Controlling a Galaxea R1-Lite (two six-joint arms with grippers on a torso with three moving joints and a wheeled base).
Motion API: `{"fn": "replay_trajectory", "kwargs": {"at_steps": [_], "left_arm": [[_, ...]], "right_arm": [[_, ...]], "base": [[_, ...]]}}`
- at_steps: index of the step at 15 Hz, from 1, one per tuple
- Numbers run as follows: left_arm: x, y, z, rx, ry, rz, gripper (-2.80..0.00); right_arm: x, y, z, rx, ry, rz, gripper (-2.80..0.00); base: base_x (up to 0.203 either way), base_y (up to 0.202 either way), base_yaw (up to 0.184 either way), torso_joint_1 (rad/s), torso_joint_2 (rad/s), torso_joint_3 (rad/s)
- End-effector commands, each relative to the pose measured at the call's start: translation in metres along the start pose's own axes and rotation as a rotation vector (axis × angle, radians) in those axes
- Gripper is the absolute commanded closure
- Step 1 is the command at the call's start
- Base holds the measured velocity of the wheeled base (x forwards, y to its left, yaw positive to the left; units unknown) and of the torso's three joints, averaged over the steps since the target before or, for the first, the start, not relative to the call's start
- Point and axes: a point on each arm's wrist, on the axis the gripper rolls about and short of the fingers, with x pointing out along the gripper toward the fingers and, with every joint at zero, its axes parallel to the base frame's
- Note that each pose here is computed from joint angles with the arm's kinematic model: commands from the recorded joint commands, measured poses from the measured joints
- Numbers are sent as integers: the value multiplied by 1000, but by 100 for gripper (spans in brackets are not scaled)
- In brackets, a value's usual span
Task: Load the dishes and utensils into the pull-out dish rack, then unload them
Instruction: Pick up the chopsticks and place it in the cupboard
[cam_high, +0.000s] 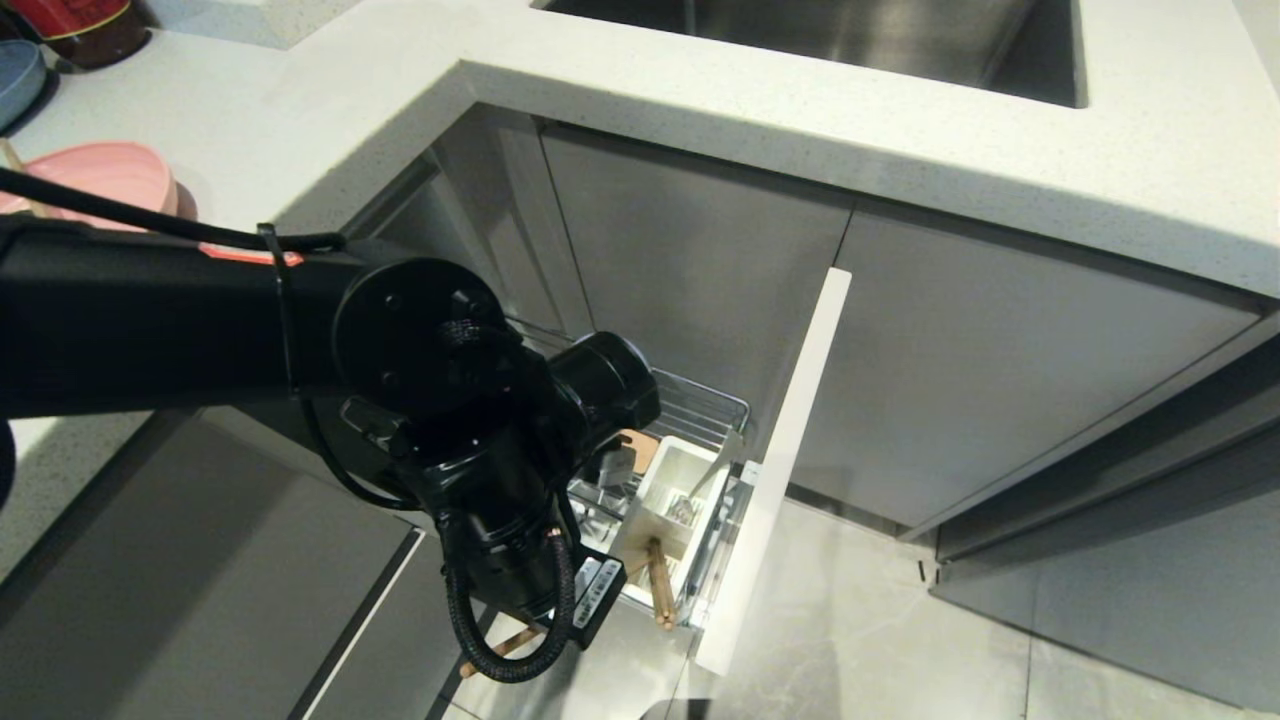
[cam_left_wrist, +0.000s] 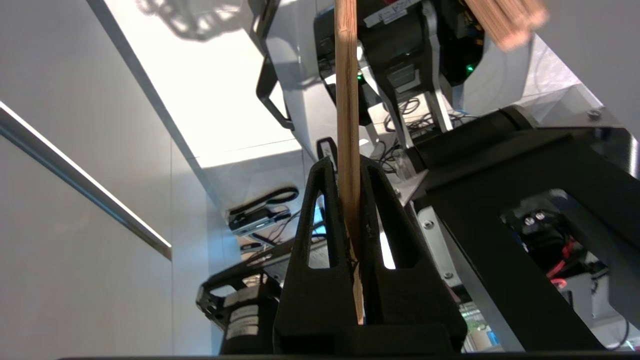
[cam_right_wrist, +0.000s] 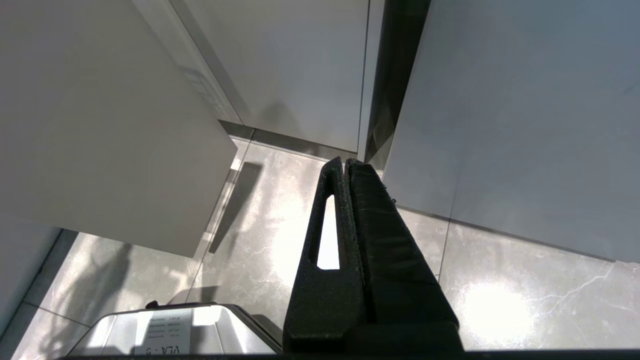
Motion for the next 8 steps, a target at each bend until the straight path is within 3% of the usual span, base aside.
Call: {"fn": "replay_trajectory", "kwargs": {"at_steps": [1, 8], "left_arm": [[11, 2, 7, 1, 14, 5, 0], [28, 3, 24, 0, -1, -54, 0]], "right_arm": [[0, 0, 0, 1, -5, 0, 0], [0, 0, 0, 1, -5, 0, 0]], "base": [[0, 0, 0, 0, 0, 0], [0, 0, 0, 0, 0, 0]]}}
